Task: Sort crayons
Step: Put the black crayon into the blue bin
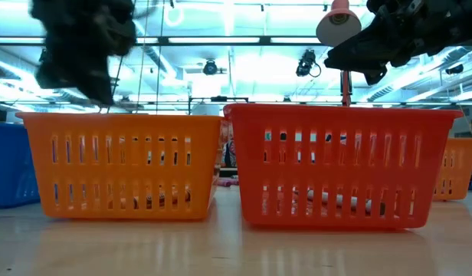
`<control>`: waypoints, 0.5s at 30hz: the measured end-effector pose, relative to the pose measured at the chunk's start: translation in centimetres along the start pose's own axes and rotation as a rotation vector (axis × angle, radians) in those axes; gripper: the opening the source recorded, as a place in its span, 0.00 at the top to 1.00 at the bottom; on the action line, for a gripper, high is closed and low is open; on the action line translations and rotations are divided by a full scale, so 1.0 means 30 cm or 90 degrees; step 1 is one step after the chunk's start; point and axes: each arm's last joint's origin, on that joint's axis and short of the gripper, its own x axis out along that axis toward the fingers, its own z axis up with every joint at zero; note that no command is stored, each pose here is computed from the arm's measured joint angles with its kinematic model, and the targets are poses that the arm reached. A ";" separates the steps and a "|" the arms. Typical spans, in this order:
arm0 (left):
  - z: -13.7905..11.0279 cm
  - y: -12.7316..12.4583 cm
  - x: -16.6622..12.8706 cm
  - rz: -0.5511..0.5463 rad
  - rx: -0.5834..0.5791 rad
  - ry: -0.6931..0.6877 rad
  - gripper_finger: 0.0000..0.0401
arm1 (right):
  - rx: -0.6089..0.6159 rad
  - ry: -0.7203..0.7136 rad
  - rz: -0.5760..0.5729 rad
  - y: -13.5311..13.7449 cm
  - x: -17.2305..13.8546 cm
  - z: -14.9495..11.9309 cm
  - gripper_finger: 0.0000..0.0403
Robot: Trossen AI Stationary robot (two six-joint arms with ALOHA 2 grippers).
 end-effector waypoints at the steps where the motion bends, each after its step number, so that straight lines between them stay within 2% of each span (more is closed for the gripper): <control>1: -0.024 -0.010 -0.008 -0.006 -0.002 -0.005 0.91 | -0.005 -0.002 -0.010 -0.001 0.000 0.000 0.73; 8: -0.168 -0.048 -0.055 -0.041 -0.023 -0.022 0.91 | -0.019 -0.041 -0.040 -0.013 0.004 0.023 0.73; 15: -0.288 -0.058 -0.049 -0.030 -0.114 -0.066 0.91 | -0.041 -0.101 -0.063 -0.036 0.012 0.061 0.73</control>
